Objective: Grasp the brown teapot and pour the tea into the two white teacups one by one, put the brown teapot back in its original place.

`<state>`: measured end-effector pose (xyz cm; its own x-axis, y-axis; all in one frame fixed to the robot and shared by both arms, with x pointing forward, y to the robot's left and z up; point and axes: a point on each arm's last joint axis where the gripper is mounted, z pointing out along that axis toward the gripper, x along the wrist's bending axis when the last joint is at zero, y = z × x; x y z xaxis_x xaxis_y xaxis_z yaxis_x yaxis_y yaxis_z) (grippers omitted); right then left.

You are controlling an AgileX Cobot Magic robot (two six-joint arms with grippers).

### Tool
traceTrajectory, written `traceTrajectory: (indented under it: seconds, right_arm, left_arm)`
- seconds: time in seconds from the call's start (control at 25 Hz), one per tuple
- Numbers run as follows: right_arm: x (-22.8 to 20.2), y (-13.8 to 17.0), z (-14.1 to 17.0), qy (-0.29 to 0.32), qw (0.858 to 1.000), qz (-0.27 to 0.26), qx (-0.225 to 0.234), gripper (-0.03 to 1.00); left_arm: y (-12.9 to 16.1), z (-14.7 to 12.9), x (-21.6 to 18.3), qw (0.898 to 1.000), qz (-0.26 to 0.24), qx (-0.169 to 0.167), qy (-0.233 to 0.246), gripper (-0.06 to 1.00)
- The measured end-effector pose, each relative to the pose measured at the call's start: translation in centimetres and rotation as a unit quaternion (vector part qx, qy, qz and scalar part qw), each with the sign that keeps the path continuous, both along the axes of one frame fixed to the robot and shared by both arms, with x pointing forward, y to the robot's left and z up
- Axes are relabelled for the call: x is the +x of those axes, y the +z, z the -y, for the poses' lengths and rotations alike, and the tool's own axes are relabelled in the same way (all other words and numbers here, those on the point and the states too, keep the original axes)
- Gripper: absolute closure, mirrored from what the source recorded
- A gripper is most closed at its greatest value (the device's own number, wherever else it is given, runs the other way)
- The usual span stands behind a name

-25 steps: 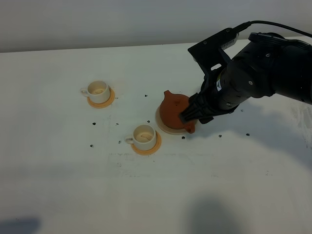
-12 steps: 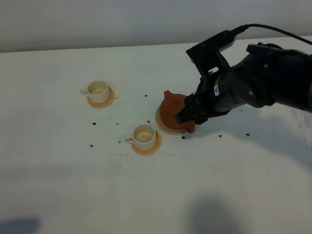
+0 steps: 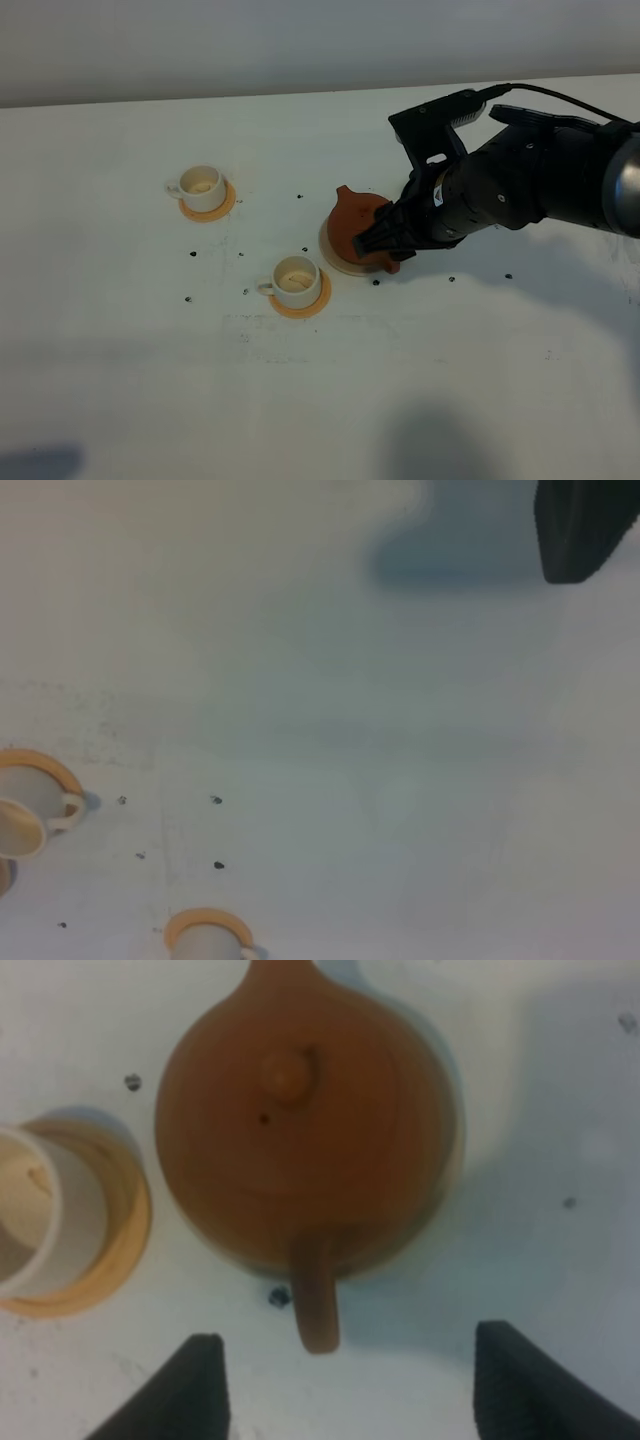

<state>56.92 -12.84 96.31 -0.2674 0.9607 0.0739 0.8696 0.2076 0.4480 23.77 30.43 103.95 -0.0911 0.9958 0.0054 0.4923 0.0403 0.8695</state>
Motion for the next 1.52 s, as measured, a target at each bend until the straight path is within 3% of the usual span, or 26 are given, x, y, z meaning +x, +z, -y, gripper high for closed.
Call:
traceTrajectory:
  seconds: [0.44, 0.8, 1.52]
  right_arm:
    - [1.1, -2.1, -0.6, -0.003, 0.999, -0.034, -0.013, 0.45]
    - [1.2, -2.5, -0.8, -0.009, 0.999, -0.042, -0.008, 0.45]
    - [2.8, -3.7, -1.4, 0.008, 0.997, -0.065, -0.043, 0.45]
  left_arm:
    - [0.0, 0.0, 0.0, 1.000, 0.000, 0.000, 0.000, 0.59]
    - [0.0, 0.0, 0.0, 1.000, 0.000, 0.000, 0.000, 0.59]
    - [0.0, 0.0, 0.0, 1.000, 0.000, 0.000, 0.000, 0.59]
